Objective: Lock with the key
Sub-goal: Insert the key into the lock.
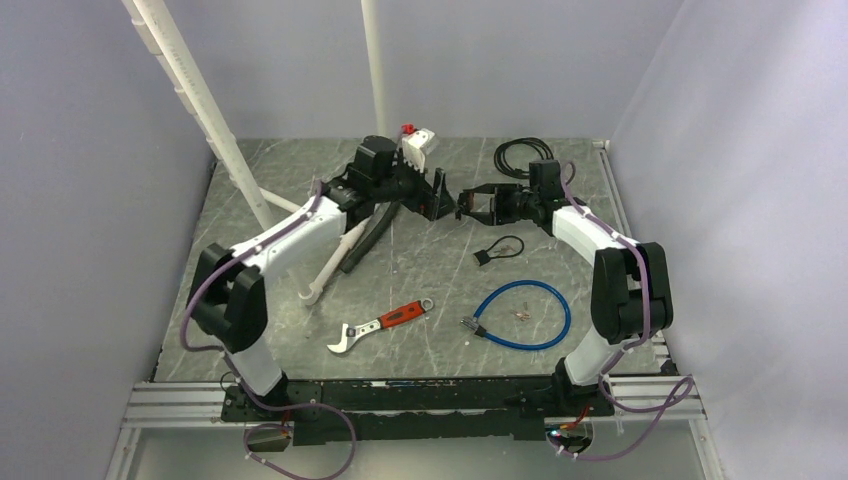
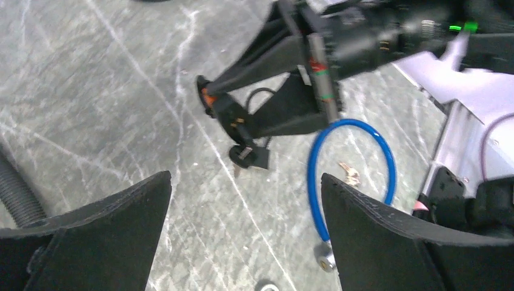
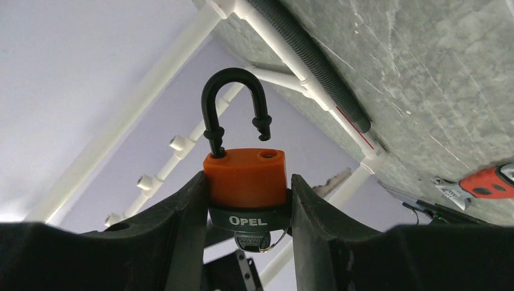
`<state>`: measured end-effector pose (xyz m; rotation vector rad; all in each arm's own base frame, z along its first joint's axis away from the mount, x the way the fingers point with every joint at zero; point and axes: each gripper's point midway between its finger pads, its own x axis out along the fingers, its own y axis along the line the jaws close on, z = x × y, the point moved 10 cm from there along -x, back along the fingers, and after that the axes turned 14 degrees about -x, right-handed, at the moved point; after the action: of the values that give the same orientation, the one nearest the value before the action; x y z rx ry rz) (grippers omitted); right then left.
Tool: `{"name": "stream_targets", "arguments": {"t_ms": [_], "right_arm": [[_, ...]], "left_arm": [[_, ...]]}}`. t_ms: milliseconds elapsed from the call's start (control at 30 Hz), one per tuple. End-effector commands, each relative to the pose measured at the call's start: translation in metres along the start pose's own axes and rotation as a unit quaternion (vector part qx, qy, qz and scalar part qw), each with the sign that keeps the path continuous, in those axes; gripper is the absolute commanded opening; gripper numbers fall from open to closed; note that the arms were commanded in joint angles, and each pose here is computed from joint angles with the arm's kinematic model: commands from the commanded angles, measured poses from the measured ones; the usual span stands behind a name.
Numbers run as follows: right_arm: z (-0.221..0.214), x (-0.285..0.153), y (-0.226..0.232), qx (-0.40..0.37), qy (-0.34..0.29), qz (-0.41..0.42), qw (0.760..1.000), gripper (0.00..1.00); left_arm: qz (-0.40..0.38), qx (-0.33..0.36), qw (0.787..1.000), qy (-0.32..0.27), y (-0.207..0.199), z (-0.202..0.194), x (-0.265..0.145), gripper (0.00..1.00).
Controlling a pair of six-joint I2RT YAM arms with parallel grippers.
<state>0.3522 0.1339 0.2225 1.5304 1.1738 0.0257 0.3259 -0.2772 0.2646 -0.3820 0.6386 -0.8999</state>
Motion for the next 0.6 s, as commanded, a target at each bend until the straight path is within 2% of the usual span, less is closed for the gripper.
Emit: {"name": "stream_targets", "arguments": {"t_ms": [0,200,400,567], "right_arm": [[-0.015,-0.022,0.023,-0.101,0.029,0.091,0.99,0.0],[-0.019,-0.024,0.026,-0.14,0.042,0.118,0.982,0.0],[-0.027,-0.031,0.032,-0.193,0.067,0.157,0.966,0.0],[-0.035,-0.037,0.033,-0.247,0.092,0.193,0.945,0.0]], "left_arm": [[-0.058,0.083,0.994,0.029,-0.02,0.001,-0.027,0.99],[-0.088,0.091,0.992,0.026,-0.016,-0.001,-0.015,0.99],[-0.062,0.101,0.993,-0.002,-0.003,0.004,-0.003,0.99],[-0.036,0.091,0.995,-0.012,0.014,0.012,0.007,0.94]]}}
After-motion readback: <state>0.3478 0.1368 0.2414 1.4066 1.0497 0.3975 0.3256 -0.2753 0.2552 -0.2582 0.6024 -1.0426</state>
